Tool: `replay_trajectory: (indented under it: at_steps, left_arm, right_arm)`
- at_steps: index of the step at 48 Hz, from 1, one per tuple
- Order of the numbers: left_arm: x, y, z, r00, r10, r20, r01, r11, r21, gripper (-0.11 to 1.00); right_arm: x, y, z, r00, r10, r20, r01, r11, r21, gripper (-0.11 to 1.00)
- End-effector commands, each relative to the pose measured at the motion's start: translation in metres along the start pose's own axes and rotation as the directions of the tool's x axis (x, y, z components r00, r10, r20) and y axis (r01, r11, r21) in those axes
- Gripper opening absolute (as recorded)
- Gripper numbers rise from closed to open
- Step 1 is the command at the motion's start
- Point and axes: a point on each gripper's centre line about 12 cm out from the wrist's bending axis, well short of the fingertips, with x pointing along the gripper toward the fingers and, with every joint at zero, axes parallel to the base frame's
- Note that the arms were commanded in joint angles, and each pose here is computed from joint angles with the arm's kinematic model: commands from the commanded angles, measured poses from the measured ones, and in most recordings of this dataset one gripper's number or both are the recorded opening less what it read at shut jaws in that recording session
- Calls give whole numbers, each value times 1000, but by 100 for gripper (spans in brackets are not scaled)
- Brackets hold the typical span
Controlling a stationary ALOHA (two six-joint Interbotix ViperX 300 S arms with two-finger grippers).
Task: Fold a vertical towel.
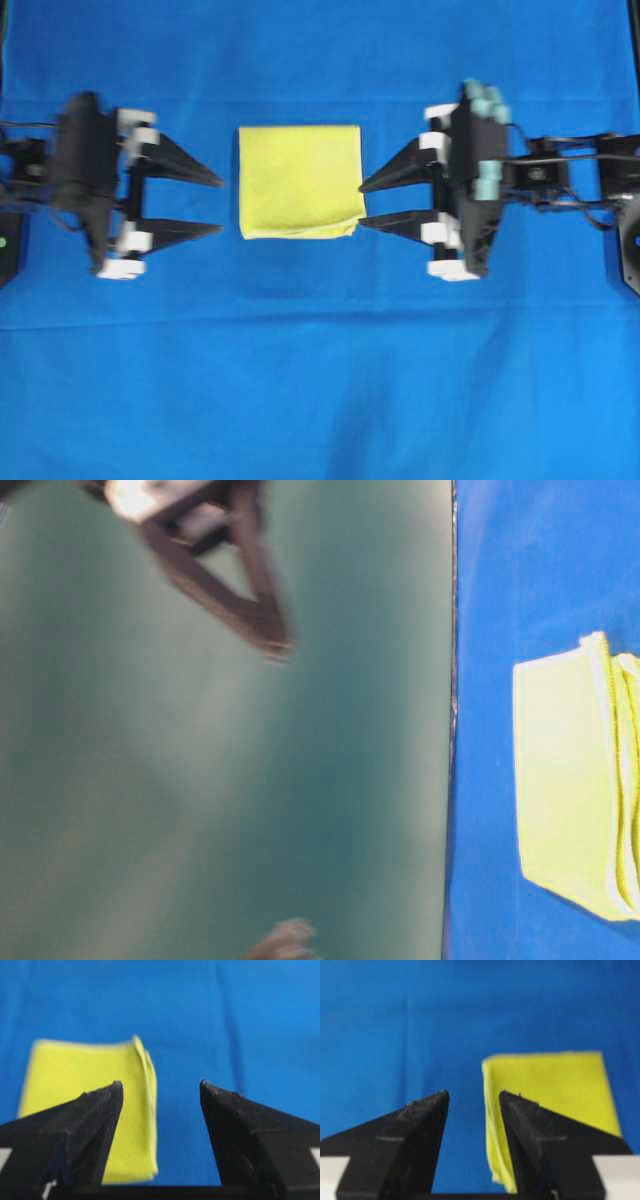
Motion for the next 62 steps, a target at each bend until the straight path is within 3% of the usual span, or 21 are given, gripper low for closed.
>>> replay_trajectory:
  at_steps: [1,11,17,28,38,47,62]
  left_arm:
    - [-22,2,19,996,5,89,-6,1000,4,60]
    - [-71,2,33,984,8,178,-11,1000,19,59]
    - [-96,3,34,984,8,180,-12,1000,19,59]
    - [-119,2,11,983,6,185,-8,1000,10,59]
    - [-128,1,-24,983,7,183,-3,1000,-22,59]
    - [-128,1,-38,983,7,182,-1,999,-37,59]
    - [-126,0,-43,985,6,173,1,999,-36,59]
  right_arm:
    - [-24,0,21,997,-1,77,2,1000,-11,51]
    - [-74,-3,29,985,-9,174,13,1000,-20,51]
    - [-105,-4,26,976,-15,218,20,1000,-17,51]
    - [-147,-6,-5,967,-24,253,27,1000,-6,51]
    - [-157,-10,-46,970,-42,241,38,999,19,50]
    - [-152,-14,-78,977,-63,205,51,997,62,50]
    - [-148,-14,-89,978,-63,199,51,997,65,50]
